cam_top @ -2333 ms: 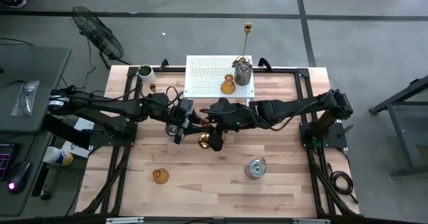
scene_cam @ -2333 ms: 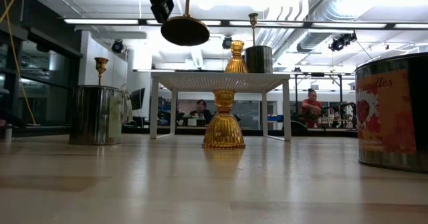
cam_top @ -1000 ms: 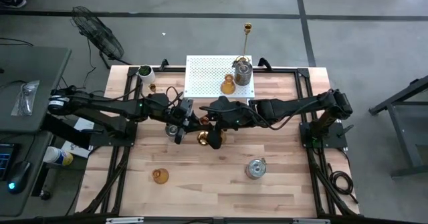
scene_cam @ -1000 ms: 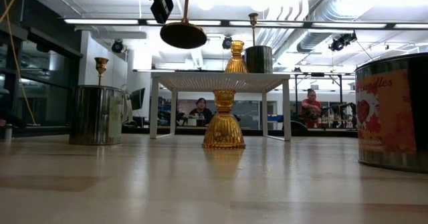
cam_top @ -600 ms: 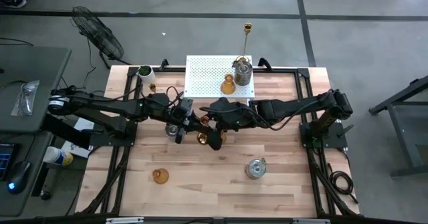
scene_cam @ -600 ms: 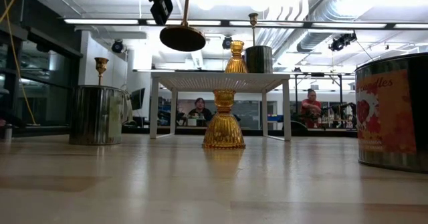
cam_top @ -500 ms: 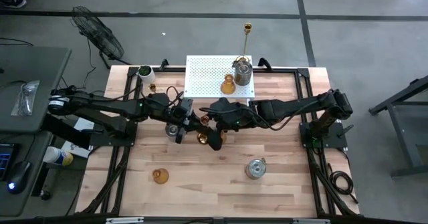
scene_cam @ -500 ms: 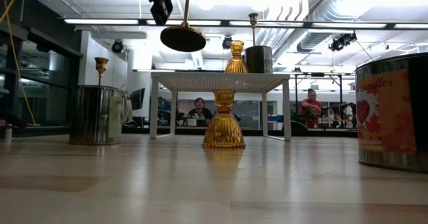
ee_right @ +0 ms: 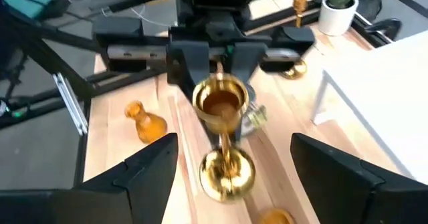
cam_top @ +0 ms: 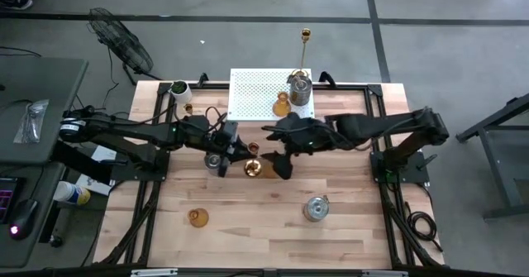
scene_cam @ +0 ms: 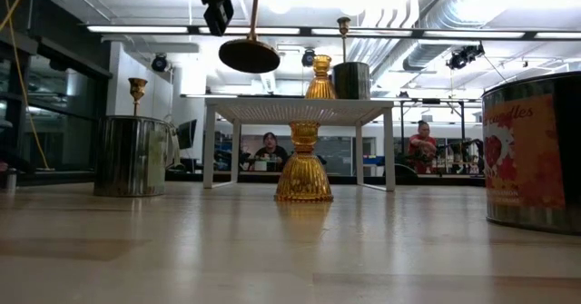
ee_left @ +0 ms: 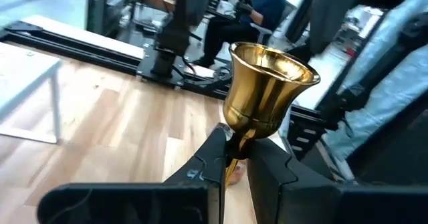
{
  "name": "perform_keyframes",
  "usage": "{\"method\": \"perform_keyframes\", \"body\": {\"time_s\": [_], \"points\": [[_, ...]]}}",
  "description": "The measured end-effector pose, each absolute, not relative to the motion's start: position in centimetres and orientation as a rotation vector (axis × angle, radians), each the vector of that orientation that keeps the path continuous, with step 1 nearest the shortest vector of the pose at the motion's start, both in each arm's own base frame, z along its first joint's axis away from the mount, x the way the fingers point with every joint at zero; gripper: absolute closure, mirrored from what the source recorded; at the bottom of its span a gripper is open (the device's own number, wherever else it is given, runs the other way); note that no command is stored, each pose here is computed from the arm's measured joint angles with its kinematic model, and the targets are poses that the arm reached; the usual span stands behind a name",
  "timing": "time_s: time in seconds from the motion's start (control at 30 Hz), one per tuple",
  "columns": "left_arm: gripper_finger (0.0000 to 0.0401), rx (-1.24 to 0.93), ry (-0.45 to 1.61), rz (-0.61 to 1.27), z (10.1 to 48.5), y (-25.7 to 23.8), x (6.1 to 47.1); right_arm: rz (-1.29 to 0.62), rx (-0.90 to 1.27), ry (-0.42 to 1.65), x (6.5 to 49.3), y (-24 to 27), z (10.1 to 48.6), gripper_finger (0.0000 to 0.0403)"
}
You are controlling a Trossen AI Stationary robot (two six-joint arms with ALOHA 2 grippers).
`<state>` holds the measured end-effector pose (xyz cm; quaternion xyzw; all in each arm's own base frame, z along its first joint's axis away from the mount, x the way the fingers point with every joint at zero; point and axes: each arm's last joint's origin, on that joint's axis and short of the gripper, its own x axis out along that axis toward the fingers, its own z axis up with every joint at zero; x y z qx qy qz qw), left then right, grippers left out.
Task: Pick & Place candle stick holders
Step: Put the bottom gold candle holder on the shelf
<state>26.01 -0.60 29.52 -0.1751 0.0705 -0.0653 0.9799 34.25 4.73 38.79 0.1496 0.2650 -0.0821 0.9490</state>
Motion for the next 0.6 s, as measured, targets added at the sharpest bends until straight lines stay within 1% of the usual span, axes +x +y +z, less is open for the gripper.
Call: {"method": "perform_keyframes", "body": {"time_s": [0.1,0.23,0.33,0.43,0.6], "points": [[0.0371,-0.353,0.123,-0.078,29.6,-0.4,26.0,-0.188,0.294,0.589,32.6,4.5,39.3,0.0121],[0.0371,-0.348,0.099,-0.003,30.4,-0.2,26.2,-0.261,0.301,0.644,30.6,4.0,39.8,0.0121],[0.0371,-0.327,0.088,0.077,31.8,0.0,26.3,-0.310,0.292,0.673,29.2,3.9,40.1,0.0121],[0.0371,-0.268,0.114,0.173,33.3,0.3,26.3,-0.357,0.268,0.677,27.9,3.8,40.6,0.0121],[0.0371,-0.178,0.100,0.325,36.0,1.4,26.0,-0.404,0.228,0.689,26.4,3.8,41.0,0.0121]]}}
